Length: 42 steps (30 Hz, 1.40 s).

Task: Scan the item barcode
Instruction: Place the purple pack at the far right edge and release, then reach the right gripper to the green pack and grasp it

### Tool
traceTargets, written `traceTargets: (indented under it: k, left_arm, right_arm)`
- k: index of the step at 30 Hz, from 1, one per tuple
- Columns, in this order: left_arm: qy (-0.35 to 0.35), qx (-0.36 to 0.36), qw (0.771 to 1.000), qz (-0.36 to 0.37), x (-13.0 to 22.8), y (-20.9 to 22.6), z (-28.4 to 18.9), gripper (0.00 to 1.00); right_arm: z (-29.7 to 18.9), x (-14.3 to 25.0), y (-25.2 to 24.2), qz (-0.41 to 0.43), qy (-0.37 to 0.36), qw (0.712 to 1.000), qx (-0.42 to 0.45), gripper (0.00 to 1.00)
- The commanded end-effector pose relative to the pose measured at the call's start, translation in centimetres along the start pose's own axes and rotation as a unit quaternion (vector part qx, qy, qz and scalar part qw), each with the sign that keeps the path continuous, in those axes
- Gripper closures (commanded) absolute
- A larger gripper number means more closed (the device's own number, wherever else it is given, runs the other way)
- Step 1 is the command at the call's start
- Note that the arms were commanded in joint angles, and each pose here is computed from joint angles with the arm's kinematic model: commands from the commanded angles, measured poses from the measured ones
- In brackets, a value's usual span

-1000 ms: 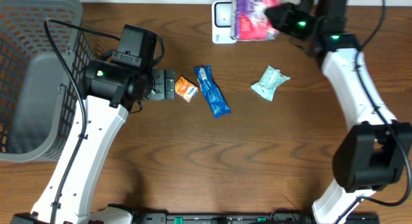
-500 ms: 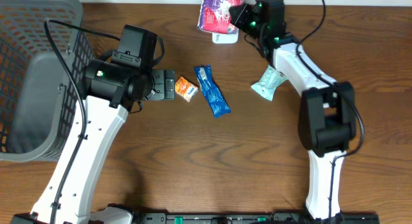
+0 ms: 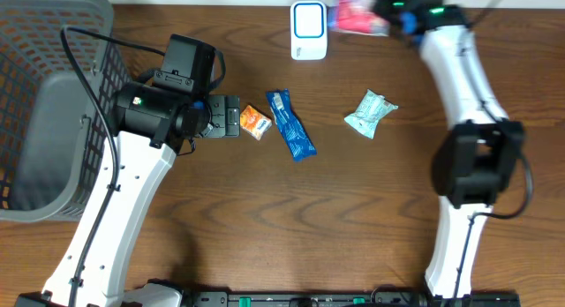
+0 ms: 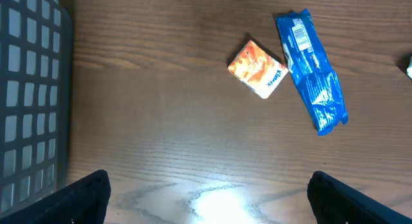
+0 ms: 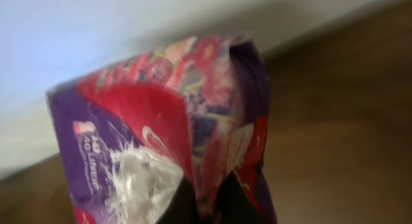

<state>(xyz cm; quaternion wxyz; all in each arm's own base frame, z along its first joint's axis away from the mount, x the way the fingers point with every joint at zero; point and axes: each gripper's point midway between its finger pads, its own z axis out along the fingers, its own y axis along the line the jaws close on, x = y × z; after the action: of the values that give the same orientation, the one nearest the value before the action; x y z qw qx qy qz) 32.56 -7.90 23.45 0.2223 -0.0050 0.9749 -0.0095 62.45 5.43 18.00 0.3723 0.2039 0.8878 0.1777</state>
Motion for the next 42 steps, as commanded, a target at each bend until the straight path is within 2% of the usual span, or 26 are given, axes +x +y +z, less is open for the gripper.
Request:
traceTargets:
  k: [1,4,6,9,11,12,13,14,15,17,20,21,24,26,27,35,39,42]
  left_arm:
    - [0.0,-0.006,1.0,-0.006,-0.1,0.3,0.0,0.02]
    - [0.0,-0.006,1.0,-0.006,-0.1,0.3,0.0,0.02]
    - [0.0,-0.006,1.0,-0.006,-0.1,0.3,0.0,0.02]
    - [0.0,-0.006,1.0,-0.006,-0.1,0.3,0.0,0.02]
    - [0.0,-0.006,1.0,-0.006,-0.1,0.3,0.0,0.02]
    - [0.0,-0.006,1.0,-0.006,-0.1,0.3,0.0,0.02]
    - [0.0,-0.006,1.0,-0.006,-0.1,0.3,0.0,0.02]
    - [0.0,-0.006,1.0,-0.006,-0.1,0.3,0.0,0.02]
    - [0.0,-0.006,1.0,-0.006,-0.1,0.3,0.0,0.02]
    - [0.0,-0.006,1.0,-0.006,-0.1,0.2,0.0,0.02]
    - [0.0,-0.006,1.0,-0.006,-0.1,0.3,0.0,0.02]
    - [0.0,-0.006,1.0,-0.006,-0.1,0.3,0.0,0.02]
    - [0.0,-0.006,1.0,-0.006,-0.1,0.3,0.0,0.02]
    - [0.0,-0.006,1.0,-0.006,-0.1,0.3,0.0,0.02]
    - [0.0,-0.006,1.0,-0.006,-0.1,0.3,0.0,0.02]
    - [0.0,-0.006,1.0,-0.007,-0.1,0.3,0.0,0.02]
    - [0.0,-0.006,1.0,-0.006,-0.1,0.3,0.0,0.02]
    - [0.0,-0.006,1.0,-0.006,-0.1,0.3,0.0,0.02]
  right_arm:
    - [-7.2,-7.5,-8.7,0.001,-0.072,0.991,0.112,0.99]
    - [-9.6,-7.7,-16.6,0.04,-0.049,0.979,0.192,0.99]
    - [-12.3,-7.4,-24.7,0.09,-0.035,0.958,0.269,0.99]
    - [-14.1,-7.1,-29.5,0.124,-0.032,0.945,0.301,0.99]
    - [-15.2,-6.7,-32.5,0.148,-0.029,0.936,0.318,0.76]
    - [-15.5,-6.5,-33.2,0.155,-0.028,0.933,0.322,0.56]
    - [-16.0,-6.1,-34.5,0.165,-0.026,0.929,0.33,0.22]
    - [-16.4,-5.9,-35.2,0.171,-0.024,0.927,0.334,0.06]
    - [-16.6,-5.7,-35.6,0.175,-0.021,0.925,0.337,0.01]
    - [-16.9,-5.3,-35.8,0.173,-0.01,0.925,0.338,0.01]
    - [-15.9,-5.1,-33.6,0.156,0.011,0.946,0.285,0.01]
    - [-14.6,-4.9,-30.5,0.136,0.031,0.967,0.216,0.01]
    - [-12.8,-3.6,-24.5,0.091,0.08,0.989,0.087,0.02]
    - [-11.7,-1.4,-19.5,0.048,0.128,0.991,0.0,0.02]
    - [-11.5,-0.4,-18.2,0.035,0.146,0.989,-0.011,0.02]
    - [-9.3,10.7,-10.3,-0.019,0.31,0.95,-0.013,0.15]
    - [-8.1,15.4,-9.4,-0.057,0.357,0.932,0.02,0.44]
    - [-6.9,18.1,-10.2,-0.046,0.369,0.926,0.07,0.48]
